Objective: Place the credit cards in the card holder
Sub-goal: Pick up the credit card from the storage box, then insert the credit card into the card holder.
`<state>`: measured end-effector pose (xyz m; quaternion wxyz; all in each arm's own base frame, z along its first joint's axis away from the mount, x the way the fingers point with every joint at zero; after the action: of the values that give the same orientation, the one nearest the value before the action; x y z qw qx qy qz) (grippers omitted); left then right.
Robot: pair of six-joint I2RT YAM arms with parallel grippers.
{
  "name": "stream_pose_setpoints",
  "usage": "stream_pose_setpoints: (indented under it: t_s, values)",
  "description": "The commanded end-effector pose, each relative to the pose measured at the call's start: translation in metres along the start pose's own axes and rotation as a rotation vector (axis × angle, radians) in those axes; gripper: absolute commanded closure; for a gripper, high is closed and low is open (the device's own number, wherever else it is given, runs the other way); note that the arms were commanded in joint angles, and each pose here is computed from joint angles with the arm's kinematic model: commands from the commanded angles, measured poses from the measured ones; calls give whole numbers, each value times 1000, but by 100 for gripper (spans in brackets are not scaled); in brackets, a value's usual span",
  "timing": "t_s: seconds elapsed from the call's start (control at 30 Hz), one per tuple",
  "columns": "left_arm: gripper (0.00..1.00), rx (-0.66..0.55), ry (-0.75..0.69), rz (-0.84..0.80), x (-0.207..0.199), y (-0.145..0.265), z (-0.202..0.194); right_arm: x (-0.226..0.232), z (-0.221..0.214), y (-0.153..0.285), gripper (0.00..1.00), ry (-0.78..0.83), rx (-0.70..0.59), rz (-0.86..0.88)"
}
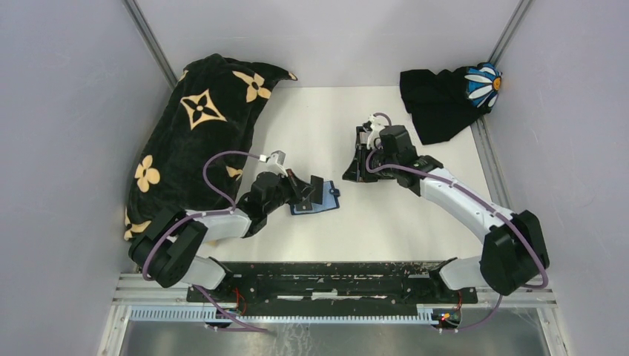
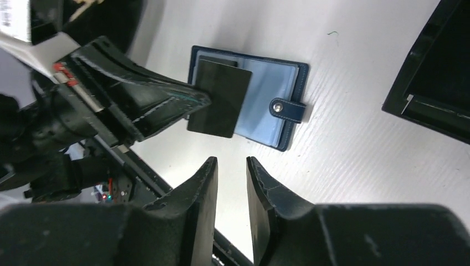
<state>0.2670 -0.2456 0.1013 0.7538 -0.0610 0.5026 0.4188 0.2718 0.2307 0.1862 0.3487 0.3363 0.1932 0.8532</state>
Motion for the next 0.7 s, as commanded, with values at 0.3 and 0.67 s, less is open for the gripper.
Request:
stream_pose_setpoints:
  t_s: [0.3,0.67]
  values:
    - [97,-173,158,222,31,4,19,-8,4,-63,82,103,48,-86]
    - [97,-170,203,228,38,6,13,-6,-16,-94,88,143,131,-115]
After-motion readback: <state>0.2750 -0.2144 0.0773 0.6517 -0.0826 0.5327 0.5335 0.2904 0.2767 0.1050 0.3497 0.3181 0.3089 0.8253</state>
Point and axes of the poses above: each gripper's point midway between its finger pads, its own y axis back along the fingers, its own x axis along the line the jaws close on, z = x × y, the point moved 3 cm from there along y, back along the fingers, and after that the axes turned 12 degrees about y, right-handed, at the moved point
